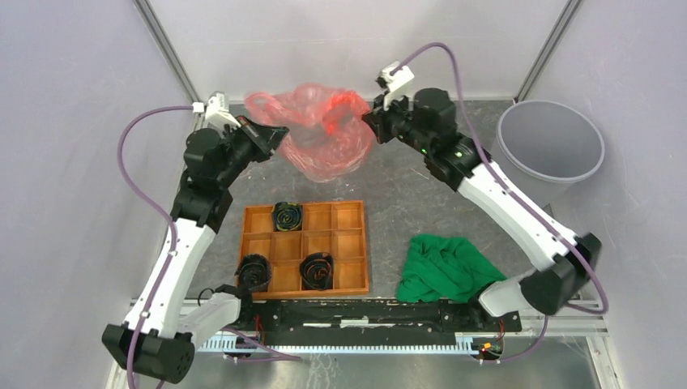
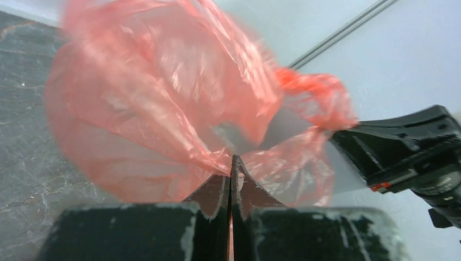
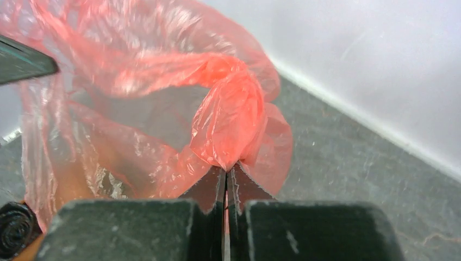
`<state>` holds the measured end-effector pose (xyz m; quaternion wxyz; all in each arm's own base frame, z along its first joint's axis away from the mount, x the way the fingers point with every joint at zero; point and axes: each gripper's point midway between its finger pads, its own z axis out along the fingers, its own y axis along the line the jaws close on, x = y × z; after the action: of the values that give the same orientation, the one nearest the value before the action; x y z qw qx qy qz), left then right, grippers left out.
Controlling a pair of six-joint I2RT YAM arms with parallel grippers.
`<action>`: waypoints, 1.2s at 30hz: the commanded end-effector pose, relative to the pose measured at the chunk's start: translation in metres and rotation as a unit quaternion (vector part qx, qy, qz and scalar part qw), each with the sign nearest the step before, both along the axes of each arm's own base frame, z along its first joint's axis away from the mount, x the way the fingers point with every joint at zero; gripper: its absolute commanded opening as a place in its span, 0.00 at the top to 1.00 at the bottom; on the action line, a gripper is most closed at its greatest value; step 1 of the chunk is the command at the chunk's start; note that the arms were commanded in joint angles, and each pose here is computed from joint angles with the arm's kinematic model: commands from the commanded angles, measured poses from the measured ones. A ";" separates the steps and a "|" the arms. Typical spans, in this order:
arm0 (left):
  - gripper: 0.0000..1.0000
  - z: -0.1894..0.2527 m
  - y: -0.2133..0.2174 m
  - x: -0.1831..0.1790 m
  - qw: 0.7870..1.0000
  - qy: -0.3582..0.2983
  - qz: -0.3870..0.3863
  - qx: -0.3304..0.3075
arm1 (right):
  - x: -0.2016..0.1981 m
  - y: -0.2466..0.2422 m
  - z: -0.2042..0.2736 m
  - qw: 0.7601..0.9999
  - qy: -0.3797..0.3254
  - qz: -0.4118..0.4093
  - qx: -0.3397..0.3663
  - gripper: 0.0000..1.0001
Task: Put the trash bags into the trash bin
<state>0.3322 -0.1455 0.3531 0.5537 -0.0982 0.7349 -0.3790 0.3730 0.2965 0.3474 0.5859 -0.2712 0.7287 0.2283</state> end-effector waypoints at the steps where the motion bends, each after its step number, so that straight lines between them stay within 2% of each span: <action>1: 0.98 -0.014 0.014 -0.001 0.999 0.006 0.032 0.030 | -0.008 -0.008 -0.016 1.000 -0.006 -0.005 0.006 0.99; 5: 0.98 -0.058 0.029 -0.005 0.994 0.059 0.062 0.071 | -0.014 -0.009 -0.075 0.998 0.055 -0.003 -0.028 0.99; 9: 0.98 -0.042 0.050 -0.012 0.989 0.020 0.103 0.109 | -0.013 -0.015 -0.061 0.999 0.039 -0.010 -0.036 0.97; 12: 0.98 -0.012 0.074 -0.014 0.976 -0.018 0.153 0.152 | -0.010 -0.023 -0.038 0.999 0.008 -0.032 -0.022 0.97; 14: 0.98 -0.003 0.084 -0.014 0.970 -0.033 0.173 0.169 | -0.009 -0.023 -0.039 0.999 0.001 -0.034 -0.016 0.95; 23: 0.98 -0.040 0.075 -0.015 0.968 -0.015 0.152 0.198 | -0.010 -0.019 -0.078 0.998 0.048 -0.033 -0.026 0.93; 26: 0.98 -0.047 0.071 -0.017 0.965 -0.019 0.148 0.214 | -0.007 -0.026 -0.087 0.995 0.065 -0.052 -0.052 0.85; 29: 0.98 -0.047 0.069 -0.021 0.960 -0.027 0.151 0.234 | -0.008 -0.046 -0.077 0.991 0.060 -0.081 -0.092 0.63; 32: 0.98 -0.046 0.065 -0.023 0.955 -0.035 0.150 0.253 | -0.016 -0.078 -0.057 0.983 0.037 -0.127 -0.125 0.36; 36: 0.98 -0.051 0.051 -0.026 0.955 -0.045 0.130 0.264 | -0.037 -0.121 -0.029 0.975 -0.002 -0.182 -0.130 0.14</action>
<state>0.3051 -0.0945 0.2907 0.6078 -0.0492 0.7826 -0.1257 0.3523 0.2244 0.2558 0.5113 -0.2496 0.8183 0.0822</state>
